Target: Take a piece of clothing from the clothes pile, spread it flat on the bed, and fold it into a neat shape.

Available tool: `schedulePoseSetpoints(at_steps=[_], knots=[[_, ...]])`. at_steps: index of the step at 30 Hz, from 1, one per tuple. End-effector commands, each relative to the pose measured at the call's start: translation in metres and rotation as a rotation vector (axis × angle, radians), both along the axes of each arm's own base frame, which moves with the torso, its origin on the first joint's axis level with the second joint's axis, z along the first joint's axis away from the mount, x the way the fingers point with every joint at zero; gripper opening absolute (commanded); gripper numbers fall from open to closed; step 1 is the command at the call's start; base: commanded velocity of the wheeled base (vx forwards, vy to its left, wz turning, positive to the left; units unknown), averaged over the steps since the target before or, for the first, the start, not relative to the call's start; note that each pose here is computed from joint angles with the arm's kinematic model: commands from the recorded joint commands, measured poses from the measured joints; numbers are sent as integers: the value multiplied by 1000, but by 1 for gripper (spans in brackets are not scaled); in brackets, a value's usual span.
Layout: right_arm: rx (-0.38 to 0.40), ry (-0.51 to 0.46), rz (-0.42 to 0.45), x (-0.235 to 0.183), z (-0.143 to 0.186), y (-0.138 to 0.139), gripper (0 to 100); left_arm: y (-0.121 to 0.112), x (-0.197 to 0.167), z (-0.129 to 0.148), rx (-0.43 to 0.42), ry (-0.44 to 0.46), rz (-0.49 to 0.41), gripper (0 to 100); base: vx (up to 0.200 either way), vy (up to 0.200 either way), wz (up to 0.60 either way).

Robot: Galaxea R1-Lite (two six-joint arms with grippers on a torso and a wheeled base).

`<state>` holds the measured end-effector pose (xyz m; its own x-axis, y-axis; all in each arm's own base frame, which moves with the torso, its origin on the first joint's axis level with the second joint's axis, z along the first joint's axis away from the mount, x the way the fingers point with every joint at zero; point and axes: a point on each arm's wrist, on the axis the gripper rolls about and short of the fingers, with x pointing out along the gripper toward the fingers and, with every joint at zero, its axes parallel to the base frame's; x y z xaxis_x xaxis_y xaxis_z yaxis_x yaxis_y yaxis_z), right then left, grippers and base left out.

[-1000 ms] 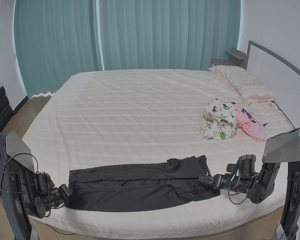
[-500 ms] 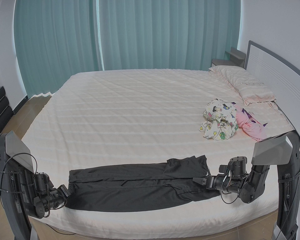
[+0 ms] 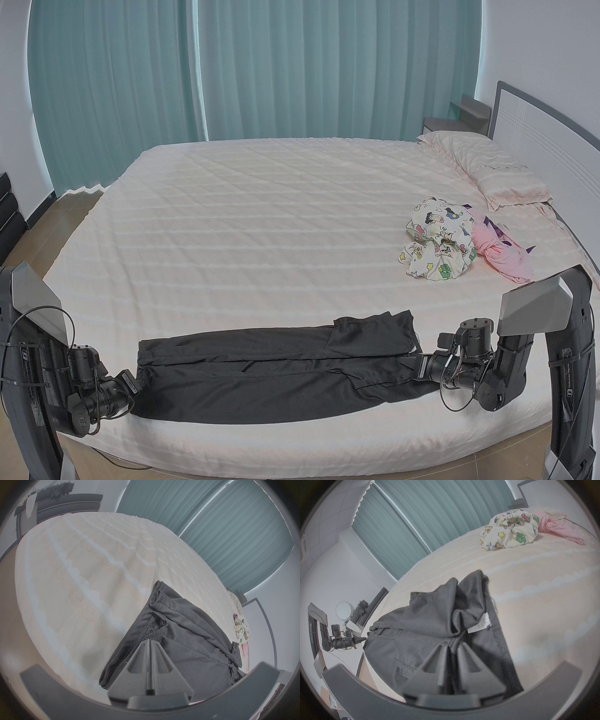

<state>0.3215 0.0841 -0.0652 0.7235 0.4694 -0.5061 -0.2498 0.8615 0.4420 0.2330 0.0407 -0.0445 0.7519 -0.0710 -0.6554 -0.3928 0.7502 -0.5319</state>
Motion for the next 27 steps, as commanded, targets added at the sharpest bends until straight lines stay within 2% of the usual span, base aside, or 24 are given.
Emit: schedulePoseSetpoints(at_steps=[1,13,27], knots=[[12,-16,-17,-1,0,-4,0,0,0,-1,2,-5,2,0,0,0,0],[25,-52,-57,0,4,-16,0,5,0,0,1,-8,22,0,0,0,0],[36,-62,-50,-2,-6,-11,0,12,-1,3,-6,-22,57,0,0,0,0]])
